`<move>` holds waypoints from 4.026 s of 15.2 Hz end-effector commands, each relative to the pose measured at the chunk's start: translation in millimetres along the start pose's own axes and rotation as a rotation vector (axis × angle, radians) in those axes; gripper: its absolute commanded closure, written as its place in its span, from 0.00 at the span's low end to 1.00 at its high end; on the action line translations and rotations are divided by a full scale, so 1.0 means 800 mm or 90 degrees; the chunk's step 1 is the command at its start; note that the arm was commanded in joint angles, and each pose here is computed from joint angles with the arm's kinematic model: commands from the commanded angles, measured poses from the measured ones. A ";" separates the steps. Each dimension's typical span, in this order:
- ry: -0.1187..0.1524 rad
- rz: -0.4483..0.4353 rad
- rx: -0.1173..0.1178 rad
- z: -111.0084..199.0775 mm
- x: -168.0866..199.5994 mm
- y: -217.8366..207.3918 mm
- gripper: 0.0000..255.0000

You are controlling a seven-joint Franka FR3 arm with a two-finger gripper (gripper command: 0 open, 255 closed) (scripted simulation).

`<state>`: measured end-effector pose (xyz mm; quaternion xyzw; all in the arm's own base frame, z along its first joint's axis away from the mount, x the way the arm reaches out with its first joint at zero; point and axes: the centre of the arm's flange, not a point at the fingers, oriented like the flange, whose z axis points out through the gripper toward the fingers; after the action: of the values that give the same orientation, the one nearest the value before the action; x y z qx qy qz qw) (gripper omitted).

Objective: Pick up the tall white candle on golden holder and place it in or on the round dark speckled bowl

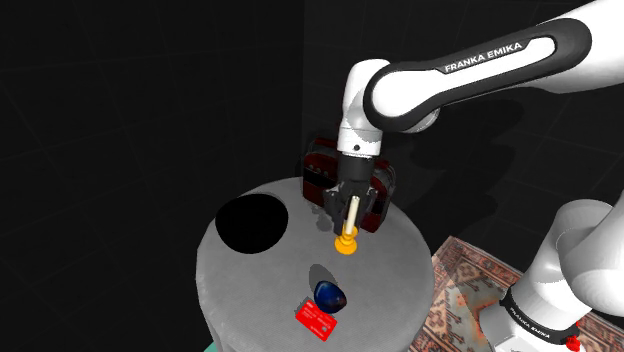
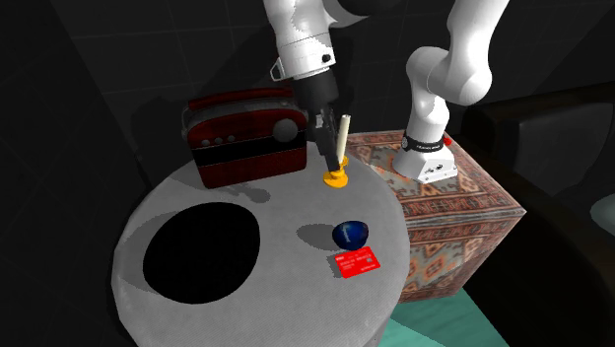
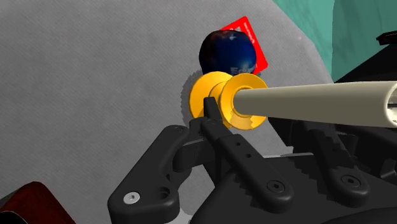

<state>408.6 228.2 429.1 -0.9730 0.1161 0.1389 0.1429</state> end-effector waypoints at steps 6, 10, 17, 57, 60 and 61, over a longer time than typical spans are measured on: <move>0.000 0.000 0.000 -0.041 -0.015 -0.012 1.00; 0.000 0.000 0.000 -0.045 0.040 -0.048 1.00; 0.000 0.000 0.000 -0.051 0.137 -0.110 1.00; 0.000 0.000 0.000 -0.065 0.299 -0.188 0.00; 0.000 0.000 0.000 -0.065 0.299 -0.188 0.00; 0.000 0.000 0.000 -0.065 0.299 -0.188 0.00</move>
<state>684.2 307.3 441.3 -0.9730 0.1161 0.1391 0.1429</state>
